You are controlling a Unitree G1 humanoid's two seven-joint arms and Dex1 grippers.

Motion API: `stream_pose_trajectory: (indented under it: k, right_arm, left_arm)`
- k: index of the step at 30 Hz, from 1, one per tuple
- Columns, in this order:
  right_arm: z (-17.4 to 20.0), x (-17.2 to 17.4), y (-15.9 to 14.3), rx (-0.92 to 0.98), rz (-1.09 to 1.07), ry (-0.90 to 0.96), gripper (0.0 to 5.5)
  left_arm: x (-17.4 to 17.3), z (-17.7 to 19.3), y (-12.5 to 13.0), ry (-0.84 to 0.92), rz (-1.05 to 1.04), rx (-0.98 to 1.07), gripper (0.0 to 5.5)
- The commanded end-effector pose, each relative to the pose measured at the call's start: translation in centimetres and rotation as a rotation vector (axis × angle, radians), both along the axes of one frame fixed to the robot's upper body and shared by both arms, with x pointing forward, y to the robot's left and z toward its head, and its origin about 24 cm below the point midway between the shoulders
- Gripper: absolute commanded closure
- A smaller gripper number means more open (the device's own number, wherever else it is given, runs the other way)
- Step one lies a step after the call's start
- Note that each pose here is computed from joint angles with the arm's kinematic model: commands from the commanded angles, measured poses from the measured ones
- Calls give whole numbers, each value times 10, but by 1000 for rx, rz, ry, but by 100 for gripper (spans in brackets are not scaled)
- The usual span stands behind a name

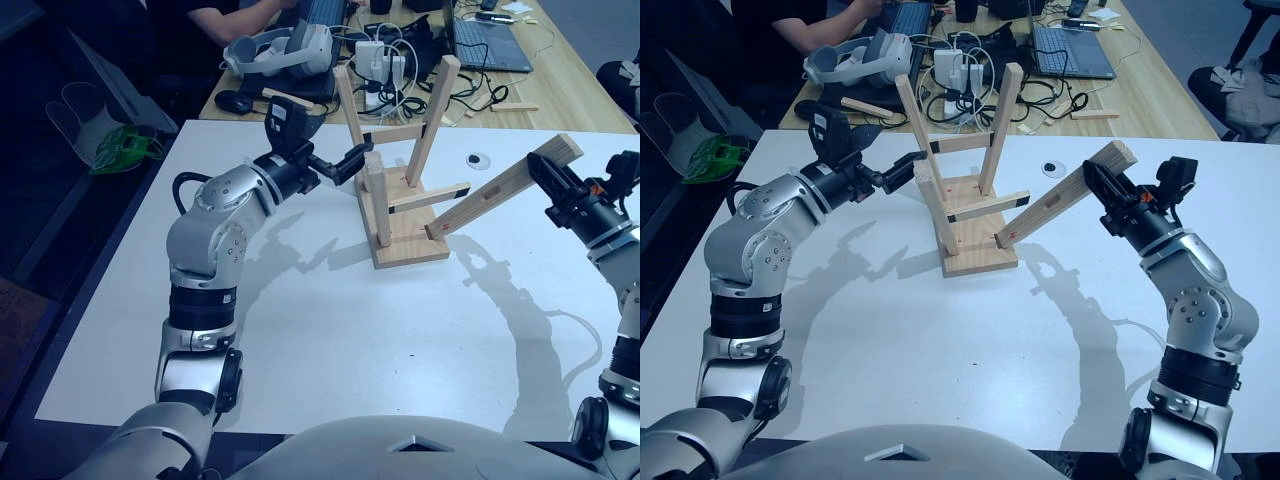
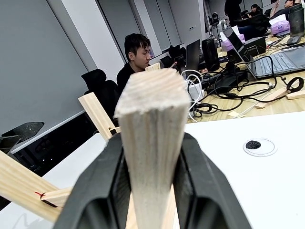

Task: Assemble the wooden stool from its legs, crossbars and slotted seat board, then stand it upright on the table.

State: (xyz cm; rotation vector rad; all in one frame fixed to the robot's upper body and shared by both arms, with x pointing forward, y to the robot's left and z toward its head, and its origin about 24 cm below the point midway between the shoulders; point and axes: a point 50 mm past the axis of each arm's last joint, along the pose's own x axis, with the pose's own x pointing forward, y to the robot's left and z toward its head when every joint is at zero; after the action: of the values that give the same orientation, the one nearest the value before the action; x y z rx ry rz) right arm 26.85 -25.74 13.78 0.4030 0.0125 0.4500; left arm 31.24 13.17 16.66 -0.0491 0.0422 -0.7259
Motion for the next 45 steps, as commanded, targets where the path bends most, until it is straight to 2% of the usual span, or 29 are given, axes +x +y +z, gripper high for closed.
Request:
stream_pose_trajectory:
  k: [1,10,20,29,38,45]
  right_arm:
    - [-19,2,-5,-50,-59,108,450]
    - [-1,8,-5,91,-47,62,450]
    - [-3,10,3,144,-29,58,450]
    - [-9,8,3,23,-31,82,450]
    - [-2,23,-4,-46,-69,79,450]
    - [1,37,14,-129,-24,116,450]
  left_arm:
    - [-1,5,-3,-6,-16,-9,14]
    - [-1,4,-3,1,-15,-13,14]
    - [0,2,-3,5,-10,-15,14]
    - [-1,3,-3,0,-5,-15,14]
    - [1,2,-2,0,8,-23,14]
    - [0,2,-3,4,16,-28,14]
